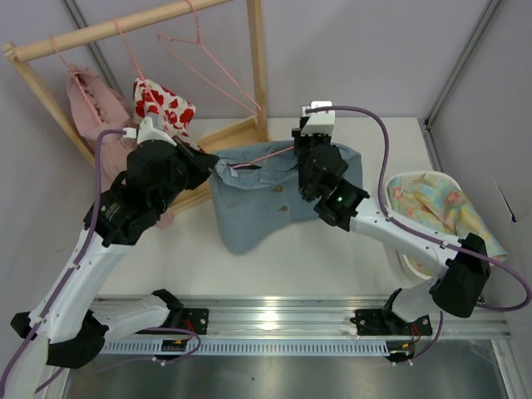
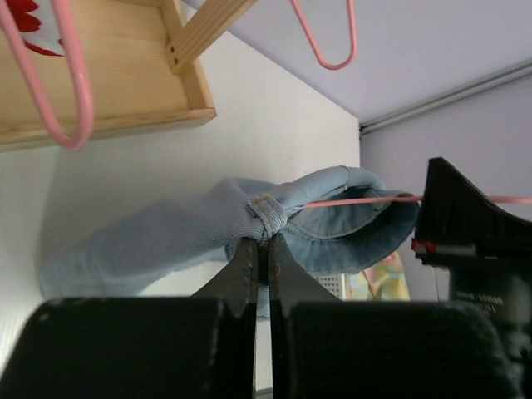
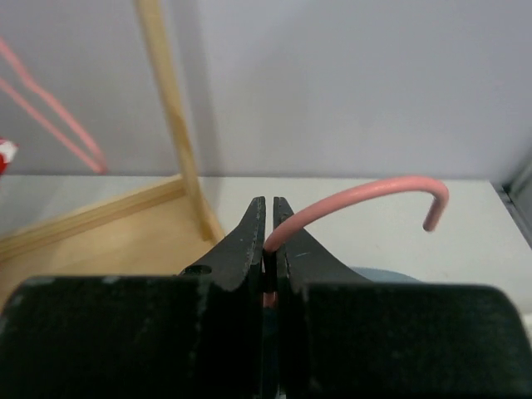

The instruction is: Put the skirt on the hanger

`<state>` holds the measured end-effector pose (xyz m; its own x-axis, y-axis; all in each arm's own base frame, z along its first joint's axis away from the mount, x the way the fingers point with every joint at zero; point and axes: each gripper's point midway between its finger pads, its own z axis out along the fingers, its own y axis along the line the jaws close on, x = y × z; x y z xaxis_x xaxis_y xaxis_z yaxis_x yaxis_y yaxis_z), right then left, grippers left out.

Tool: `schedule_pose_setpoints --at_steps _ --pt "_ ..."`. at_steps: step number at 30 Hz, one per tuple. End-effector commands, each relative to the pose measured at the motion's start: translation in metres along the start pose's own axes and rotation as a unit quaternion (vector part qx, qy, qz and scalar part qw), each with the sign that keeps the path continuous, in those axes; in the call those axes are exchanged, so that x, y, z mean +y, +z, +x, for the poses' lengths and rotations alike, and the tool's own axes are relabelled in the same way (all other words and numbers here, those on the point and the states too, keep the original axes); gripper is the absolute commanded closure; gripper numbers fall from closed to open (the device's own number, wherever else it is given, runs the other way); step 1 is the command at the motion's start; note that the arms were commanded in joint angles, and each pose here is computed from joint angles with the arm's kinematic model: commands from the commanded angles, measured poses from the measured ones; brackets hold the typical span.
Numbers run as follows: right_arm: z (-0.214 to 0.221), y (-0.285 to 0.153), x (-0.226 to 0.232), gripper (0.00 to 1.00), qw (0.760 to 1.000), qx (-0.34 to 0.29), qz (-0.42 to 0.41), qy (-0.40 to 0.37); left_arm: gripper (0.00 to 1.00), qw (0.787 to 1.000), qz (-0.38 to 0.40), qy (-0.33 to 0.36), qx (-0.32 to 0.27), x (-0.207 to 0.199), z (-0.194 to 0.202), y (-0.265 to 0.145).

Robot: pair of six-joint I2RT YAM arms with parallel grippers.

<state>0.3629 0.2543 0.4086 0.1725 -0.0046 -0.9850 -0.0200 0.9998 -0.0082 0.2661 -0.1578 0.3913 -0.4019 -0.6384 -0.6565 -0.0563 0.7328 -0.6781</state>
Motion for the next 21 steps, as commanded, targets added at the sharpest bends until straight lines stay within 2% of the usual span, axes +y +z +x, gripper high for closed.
schedule_pose_setpoints --at_steps 1,6,10,12,14,16,21 --pt "0.009 0.000 -0.031 1.00 0.998 0.030 0.045 0.013 1.00 0.995 0.073 -0.038 -0.056 -0.034 -0.037 -0.027" --pt "0.027 -0.001 -0.036 1.00 0.999 0.038 0.034 -0.005 1.00 0.994 0.070 -0.021 -0.079 -0.036 -0.053 -0.036" --pt "0.031 -0.001 -0.060 1.00 0.997 0.045 0.065 0.022 1.00 0.993 0.058 -0.018 -0.101 -0.026 -0.062 -0.046" --pt "0.031 0.000 -0.075 1.00 0.994 0.050 0.073 0.064 1.00 0.992 0.051 -0.018 -0.111 -0.021 -0.066 -0.051" --pt "0.034 0.004 -0.091 1.00 0.989 0.047 0.073 0.118 1.00 0.993 0.039 -0.014 -0.108 -0.012 -0.061 -0.048" --pt "0.016 -0.001 -0.104 1.00 0.986 0.016 0.073 0.150 1.00 0.994 0.029 -0.018 -0.100 -0.003 -0.052 -0.043" --pt "0.010 -0.009 -0.104 1.00 0.987 -0.001 0.048 0.152 1.00 0.995 0.039 -0.032 -0.084 0.001 -0.039 -0.035"
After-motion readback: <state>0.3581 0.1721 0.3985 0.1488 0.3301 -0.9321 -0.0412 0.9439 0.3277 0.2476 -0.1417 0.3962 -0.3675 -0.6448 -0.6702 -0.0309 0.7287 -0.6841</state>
